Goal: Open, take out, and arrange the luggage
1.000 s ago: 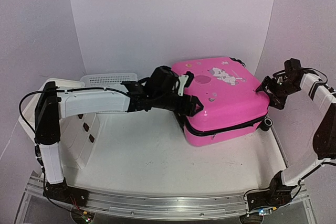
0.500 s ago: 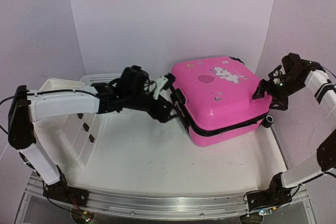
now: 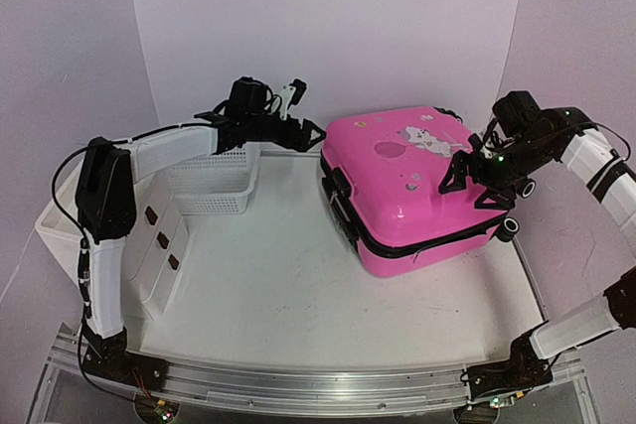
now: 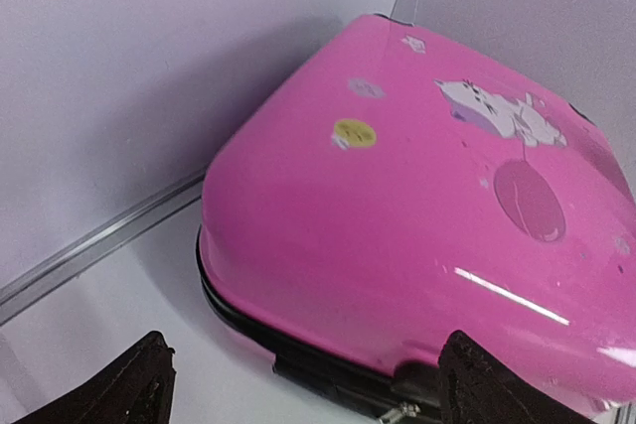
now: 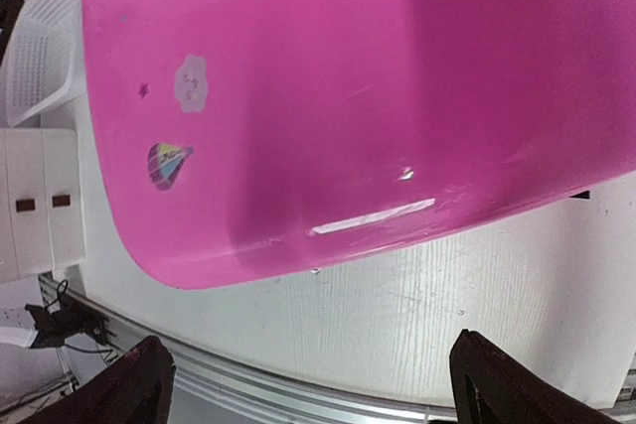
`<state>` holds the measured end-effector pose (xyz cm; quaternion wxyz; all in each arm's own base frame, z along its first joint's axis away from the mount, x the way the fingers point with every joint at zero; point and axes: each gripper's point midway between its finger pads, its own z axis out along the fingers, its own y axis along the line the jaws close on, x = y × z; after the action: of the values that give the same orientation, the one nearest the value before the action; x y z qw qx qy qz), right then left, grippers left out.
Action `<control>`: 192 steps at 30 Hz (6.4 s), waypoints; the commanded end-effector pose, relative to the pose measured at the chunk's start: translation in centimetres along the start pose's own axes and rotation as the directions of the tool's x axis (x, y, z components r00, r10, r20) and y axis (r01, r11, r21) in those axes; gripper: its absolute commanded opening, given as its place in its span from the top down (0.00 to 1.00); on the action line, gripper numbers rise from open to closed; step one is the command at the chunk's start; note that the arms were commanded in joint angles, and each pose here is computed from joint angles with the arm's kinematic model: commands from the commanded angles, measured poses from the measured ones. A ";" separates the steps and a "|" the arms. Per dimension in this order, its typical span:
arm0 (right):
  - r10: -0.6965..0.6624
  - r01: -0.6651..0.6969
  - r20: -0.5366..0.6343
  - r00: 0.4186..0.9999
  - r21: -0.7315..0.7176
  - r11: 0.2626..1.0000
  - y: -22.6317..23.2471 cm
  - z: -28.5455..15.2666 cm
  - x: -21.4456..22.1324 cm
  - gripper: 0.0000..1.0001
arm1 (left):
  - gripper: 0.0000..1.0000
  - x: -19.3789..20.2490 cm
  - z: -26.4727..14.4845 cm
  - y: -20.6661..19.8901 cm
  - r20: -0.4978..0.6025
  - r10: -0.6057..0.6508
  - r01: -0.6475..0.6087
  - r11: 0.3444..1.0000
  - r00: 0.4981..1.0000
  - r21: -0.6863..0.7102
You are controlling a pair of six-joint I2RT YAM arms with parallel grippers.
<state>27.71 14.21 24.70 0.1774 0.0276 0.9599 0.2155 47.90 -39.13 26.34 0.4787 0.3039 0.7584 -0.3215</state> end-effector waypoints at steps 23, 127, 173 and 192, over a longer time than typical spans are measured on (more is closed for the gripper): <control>0.296 -0.336 0.369 0.881 0.048 0.940 -14.0 -3.9 -18.6 0.02 | 0.08 -3.6 10.9 -0.1 0.250 -0.033 -0.031 0.968 0.968 0.249; 0.206 -0.213 0.057 0.977 0.156 0.965 -12.2 4.8 -5.3 0.02 | 0.17 1.0 -7.7 -11.5 -0.107 -0.079 0.087 0.994 0.991 0.068; 0.038 -0.039 -0.021 0.999 -0.033 0.999 -4.2 0.7 5.0 0.02 | 0.33 17.8 -9.7 -24.2 0.052 0.014 -0.032 0.935 0.999 0.354; 0.028 -0.028 -0.010 1.000 -0.048 0.998 -3.9 0.4 5.2 0.02 | 0.51 19.0 -7.2 -25.5 0.330 0.116 -0.252 0.879 0.937 0.405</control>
<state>23.06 11.21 20.39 0.1565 0.0461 0.9590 0.2318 17.62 -45.31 11.90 0.4807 0.4291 0.6130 -0.4572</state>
